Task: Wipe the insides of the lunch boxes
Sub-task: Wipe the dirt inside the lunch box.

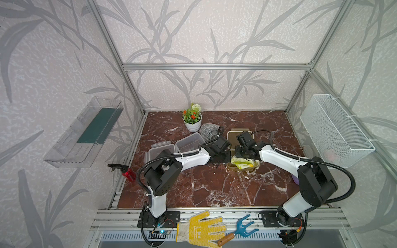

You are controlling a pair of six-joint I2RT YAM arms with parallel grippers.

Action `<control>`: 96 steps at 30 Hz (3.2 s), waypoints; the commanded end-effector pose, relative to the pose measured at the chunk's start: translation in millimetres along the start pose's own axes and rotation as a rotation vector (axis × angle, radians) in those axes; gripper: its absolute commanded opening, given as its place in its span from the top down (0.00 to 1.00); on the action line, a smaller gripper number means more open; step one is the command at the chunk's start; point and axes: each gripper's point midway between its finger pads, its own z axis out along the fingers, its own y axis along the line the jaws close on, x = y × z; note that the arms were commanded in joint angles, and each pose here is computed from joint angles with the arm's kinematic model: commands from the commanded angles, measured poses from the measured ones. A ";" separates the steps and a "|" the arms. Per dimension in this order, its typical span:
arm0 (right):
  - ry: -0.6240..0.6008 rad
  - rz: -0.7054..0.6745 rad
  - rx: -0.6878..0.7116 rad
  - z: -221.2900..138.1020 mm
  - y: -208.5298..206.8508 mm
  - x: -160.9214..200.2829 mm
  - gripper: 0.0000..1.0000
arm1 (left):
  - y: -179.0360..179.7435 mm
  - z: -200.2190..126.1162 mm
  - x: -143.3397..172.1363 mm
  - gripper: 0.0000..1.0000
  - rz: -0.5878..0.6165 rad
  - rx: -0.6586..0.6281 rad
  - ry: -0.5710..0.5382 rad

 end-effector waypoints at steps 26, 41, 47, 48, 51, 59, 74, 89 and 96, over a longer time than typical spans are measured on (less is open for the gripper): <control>0.116 -0.323 -0.191 -63.6 30.2 17.1 0.19 | 9.5 -1.8 -6.6 0.94 0.019 -0.076 0.024; 0.095 -0.469 0.046 -50.1 -18.2 30.1 0.05 | 4.7 -1.5 -7.7 0.93 0.025 -0.060 0.032; 0.175 -0.488 0.106 -7.2 -21.5 38.9 0.17 | 5.9 -3.4 -9.0 0.94 0.035 -0.068 0.026; 0.177 -0.489 0.122 -4.1 -24.0 39.2 0.22 | 5.9 -3.6 -8.7 0.94 0.035 -0.067 0.026; 0.173 -0.510 0.172 4.7 -32.7 39.8 0.37 | 5.7 -2.6 -7.7 0.94 0.034 -0.064 0.028; 0.044 -0.537 0.095 -18.4 -9.2 15.5 1.00 | 8.0 1.6 -5.3 0.94 0.035 -0.065 0.035; -0.268 -0.356 -0.294 -196.8 47.4 -38.0 1.00 | 11.8 6.0 -6.9 0.94 0.040 -0.080 0.032; -0.021 -0.190 -0.109 -56.0 -26.0 28.6 1.00 | 17.2 -2.3 -10.1 0.94 0.039 -0.105 0.011; 0.184 -0.211 0.054 -14.3 -51.4 63.2 1.00 | 13.7 -1.5 -13.0 0.94 0.027 -0.093 0.003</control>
